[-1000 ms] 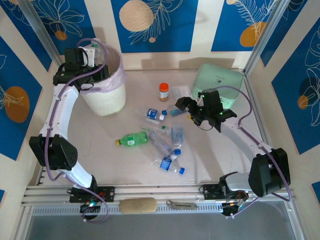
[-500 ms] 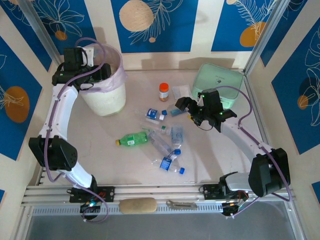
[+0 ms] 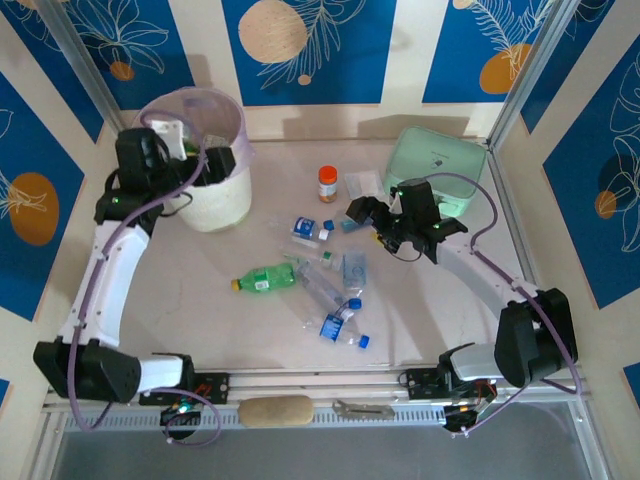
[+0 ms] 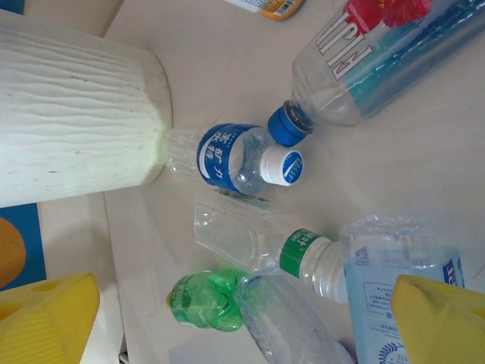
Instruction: Put the plastic bottles in the bin
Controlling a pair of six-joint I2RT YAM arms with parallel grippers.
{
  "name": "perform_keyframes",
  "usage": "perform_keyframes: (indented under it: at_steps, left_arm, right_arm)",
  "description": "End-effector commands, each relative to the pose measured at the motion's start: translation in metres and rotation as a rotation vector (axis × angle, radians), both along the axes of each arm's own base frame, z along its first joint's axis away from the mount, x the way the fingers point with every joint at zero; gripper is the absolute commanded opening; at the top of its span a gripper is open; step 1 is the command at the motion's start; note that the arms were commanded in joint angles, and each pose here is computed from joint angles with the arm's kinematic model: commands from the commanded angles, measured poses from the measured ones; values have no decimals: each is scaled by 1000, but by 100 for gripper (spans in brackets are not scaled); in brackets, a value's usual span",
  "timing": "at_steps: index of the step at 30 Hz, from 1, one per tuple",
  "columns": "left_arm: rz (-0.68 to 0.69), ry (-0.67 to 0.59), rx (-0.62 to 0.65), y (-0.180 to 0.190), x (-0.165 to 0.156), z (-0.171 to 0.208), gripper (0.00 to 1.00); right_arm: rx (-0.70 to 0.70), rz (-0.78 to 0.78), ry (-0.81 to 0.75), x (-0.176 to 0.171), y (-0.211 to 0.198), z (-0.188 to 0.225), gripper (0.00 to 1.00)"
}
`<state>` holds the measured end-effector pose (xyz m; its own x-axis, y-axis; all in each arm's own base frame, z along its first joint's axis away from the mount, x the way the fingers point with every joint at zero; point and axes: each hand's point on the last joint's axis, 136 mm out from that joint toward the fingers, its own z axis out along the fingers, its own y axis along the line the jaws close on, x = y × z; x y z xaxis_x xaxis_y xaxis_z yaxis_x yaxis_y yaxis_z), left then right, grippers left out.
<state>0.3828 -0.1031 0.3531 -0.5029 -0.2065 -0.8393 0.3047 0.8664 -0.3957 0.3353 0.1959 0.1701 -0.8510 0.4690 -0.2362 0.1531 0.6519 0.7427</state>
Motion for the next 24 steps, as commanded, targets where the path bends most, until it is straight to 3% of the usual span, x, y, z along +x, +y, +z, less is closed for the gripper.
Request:
perform_keyframes:
  at_steps: [1,10,16,24]
  left_arm:
    - [-72,-44,-112,-26,-16,4,100]
    - [-205,112,-88,-71,-55,-84,100]
    - [-209,268,-33,-82,-72,-160,100]
    - [-228,394,50,-89,-81,-222,100]
  right_arm:
    - [11,22,1,2,9,2,99]
    - [8,54,26,5,28,-3,99]
    - [-3,54,25,6,31,-1,99]
    - [-2,60,34,9,33,-3,99]
